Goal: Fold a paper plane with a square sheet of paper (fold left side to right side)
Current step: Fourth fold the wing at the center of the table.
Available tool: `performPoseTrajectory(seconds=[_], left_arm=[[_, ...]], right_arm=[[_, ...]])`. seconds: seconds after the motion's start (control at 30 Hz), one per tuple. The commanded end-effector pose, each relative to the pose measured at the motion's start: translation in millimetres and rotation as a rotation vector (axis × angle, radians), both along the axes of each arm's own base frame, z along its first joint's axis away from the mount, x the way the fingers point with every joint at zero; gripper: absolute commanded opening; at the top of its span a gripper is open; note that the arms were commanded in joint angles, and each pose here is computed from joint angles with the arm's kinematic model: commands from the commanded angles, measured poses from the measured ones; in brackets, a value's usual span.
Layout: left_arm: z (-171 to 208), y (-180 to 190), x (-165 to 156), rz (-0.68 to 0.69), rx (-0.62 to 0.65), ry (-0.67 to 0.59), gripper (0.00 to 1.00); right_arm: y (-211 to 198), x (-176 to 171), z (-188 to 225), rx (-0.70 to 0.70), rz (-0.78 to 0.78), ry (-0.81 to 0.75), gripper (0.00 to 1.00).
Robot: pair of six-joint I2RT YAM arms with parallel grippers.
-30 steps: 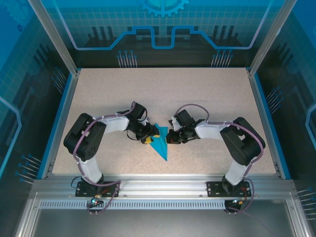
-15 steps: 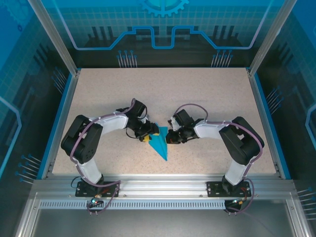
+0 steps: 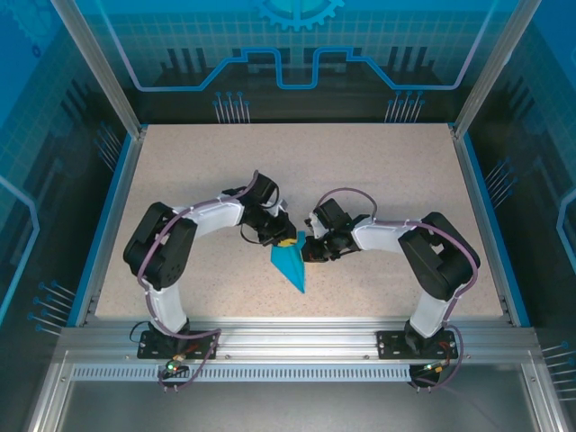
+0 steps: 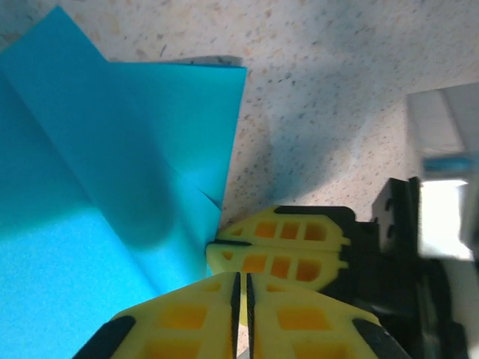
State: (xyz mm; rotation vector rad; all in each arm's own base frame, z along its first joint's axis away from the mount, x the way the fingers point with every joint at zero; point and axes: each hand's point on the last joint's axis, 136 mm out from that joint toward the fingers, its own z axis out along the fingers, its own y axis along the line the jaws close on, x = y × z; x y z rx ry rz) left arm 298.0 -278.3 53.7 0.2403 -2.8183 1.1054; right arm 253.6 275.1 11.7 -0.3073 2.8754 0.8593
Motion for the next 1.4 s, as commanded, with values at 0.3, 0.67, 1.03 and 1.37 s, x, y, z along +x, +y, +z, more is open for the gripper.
performPoseTrajectory(seconds=[0.3, 0.67, 1.03, 1.37], left_arm=[[-27.7, 1.4, -4.9, -0.036, 0.044, 0.049, 0.06], [-50.6, 14.0, -14.8, -0.024, 0.114, 0.088, 0.03], [-65.7, 25.4, -26.1, -0.009, 0.162, 0.117, 0.00], [-69.6, 31.3, -36.5, 0.009, 0.165, 0.126, 0.00]], right_arm=[[-17.3, -27.3, -28.1, -0.132, 0.036, 0.088, 0.00], [-20.8, -28.7, -30.9, -0.151, 0.036, 0.094, 0.00], [-3.0, -8.0, -6.6, -0.056, 0.029, 0.022, 0.00], [2.6, 7.8, 60.2, 0.046, 0.025, -0.117, 0.23]])
